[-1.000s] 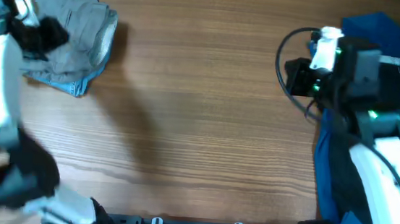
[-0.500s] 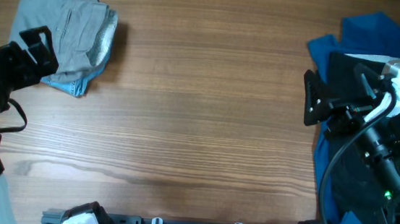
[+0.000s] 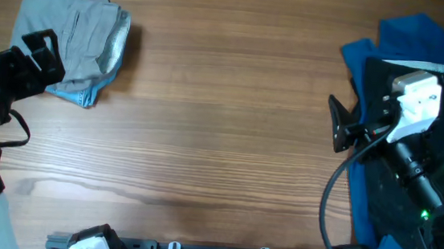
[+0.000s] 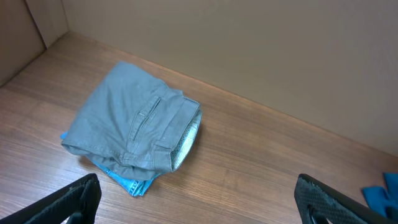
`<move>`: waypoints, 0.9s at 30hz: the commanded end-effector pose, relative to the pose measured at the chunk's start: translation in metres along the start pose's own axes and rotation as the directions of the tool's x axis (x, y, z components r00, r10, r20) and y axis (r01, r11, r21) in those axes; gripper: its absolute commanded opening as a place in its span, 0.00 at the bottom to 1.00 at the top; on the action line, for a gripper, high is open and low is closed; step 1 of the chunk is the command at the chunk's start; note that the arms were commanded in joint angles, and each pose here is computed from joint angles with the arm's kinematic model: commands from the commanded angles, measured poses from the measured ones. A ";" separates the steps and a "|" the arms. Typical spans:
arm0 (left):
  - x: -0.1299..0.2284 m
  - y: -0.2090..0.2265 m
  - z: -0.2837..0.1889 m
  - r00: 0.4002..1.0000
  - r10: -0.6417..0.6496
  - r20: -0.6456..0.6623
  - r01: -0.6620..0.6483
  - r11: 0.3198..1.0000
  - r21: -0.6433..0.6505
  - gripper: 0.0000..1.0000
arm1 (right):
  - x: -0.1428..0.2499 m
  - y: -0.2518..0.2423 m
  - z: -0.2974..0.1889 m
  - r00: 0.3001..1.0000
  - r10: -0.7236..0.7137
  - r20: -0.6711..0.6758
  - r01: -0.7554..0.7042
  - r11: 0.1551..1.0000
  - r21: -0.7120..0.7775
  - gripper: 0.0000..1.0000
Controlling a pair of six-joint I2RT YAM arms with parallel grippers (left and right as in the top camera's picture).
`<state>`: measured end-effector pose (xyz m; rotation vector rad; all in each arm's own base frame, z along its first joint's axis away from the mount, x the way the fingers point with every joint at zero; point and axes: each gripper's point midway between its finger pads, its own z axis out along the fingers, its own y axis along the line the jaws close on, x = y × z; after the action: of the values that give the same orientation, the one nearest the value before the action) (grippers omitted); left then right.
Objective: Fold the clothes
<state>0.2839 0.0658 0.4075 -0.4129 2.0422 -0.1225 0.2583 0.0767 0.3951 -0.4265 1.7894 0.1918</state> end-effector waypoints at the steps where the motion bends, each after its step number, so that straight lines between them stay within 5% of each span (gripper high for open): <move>1: 0.001 0.002 0.002 1.000 0.019 -0.003 -0.019 1.000 -0.009 1.00 | 0.025 0.003 0.004 0.995 -0.093 0.024 0.093 0.996 0.009 1.00; 16: 0.001 0.002 0.002 1.000 0.019 -0.003 -0.019 1.000 -0.009 1.00 | 0.184 0.004 0.013 0.956 0.033 0.291 -0.067 0.992 0.106 1.00; 27: 0.001 0.002 0.002 1.000 0.019 -0.003 -0.019 1.000 -0.009 1.00 | 0.214 0.009 0.032 0.960 0.037 0.277 -0.061 0.995 0.077 1.00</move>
<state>0.2842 0.0659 0.4066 -0.4138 2.0447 -0.1230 0.2401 0.0548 0.1776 -0.2793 1.5389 0.1788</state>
